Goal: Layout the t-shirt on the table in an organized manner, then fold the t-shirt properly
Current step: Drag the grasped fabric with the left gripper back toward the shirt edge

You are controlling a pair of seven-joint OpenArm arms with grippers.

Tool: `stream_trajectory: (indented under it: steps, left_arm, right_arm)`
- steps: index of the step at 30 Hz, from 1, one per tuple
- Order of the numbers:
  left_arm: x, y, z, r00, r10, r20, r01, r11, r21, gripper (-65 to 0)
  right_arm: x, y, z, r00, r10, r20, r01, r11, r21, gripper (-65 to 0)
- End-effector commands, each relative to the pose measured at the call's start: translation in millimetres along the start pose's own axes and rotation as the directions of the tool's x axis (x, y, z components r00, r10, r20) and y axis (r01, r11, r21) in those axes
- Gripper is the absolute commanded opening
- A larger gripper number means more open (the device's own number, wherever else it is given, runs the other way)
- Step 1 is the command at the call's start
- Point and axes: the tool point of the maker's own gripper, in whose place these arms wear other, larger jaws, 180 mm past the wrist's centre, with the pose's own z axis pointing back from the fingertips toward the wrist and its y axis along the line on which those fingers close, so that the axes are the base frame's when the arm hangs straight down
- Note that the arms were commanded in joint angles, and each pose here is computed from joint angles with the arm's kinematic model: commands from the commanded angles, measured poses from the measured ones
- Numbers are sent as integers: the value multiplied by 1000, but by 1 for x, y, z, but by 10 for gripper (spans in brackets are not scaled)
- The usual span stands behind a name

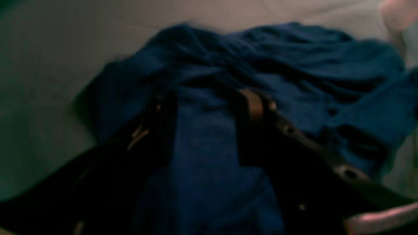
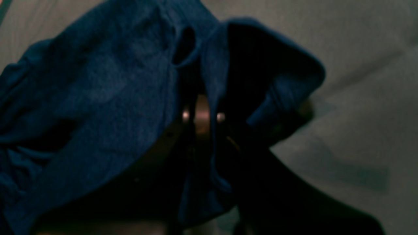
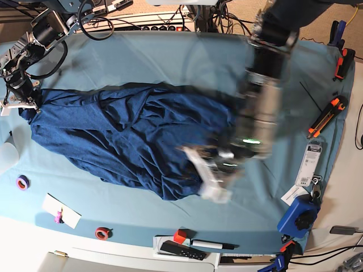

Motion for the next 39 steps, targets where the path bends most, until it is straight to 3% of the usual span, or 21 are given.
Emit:
stream_trajectory:
  steps: [1, 4, 7, 9, 14, 22, 28, 35, 39]
  left_arm:
    - [17, 0, 10, 999, 27, 42, -24, 998, -54, -356]
    - [1, 31, 45, 986, 165, 14, -162, 981, -104, -356]
    - [-34, 62, 73, 980, 192, -52, -195, 979, -55, -353]
    - [-64, 75, 89, 975, 189, -118, -192, 981, -14, -319]
    - [-124, 85, 113, 948, 221, -229, -218, 975, 40, -269]
    - [-143, 79, 117, 936, 262, -233, -260, 965, 42, -269]
    - [-148, 56, 109, 915, 307, -261, -324, 946, -25, -270]
    - [-149, 21, 86, 917, 285, -278, -325, 940, -106, -270]
    - [-146, 25, 84, 927, 273, -256, -305, 948, -95, -354]
  right_arm:
    - [18, 0, 5, 999, 21, 35, -21, 1000, -3, -650]
    - [18, 0, 5, 999, 21, 35, -21, 1000, -3, -650]
    - [17, 0, 5, 999, 21, 34, -21, 1000, -3, -650]
    - [17, 0, 5, 999, 21, 34, -21, 1000, -3, -650]
    - [17, 0, 5, 999, 22, 31, -22, 1000, -2, -650]
    - [16, 0, 5, 999, 23, 25, -23, 1000, 2, -650]
    - [16, 1, 5, 999, 22, 25, -22, 1000, 2, -650]
    - [15, 1, 5, 999, 23, 22, -23, 1000, 2, -650]
    - [14, 0, 5, 1000, 23, 16, -23, 1000, 2, -650]
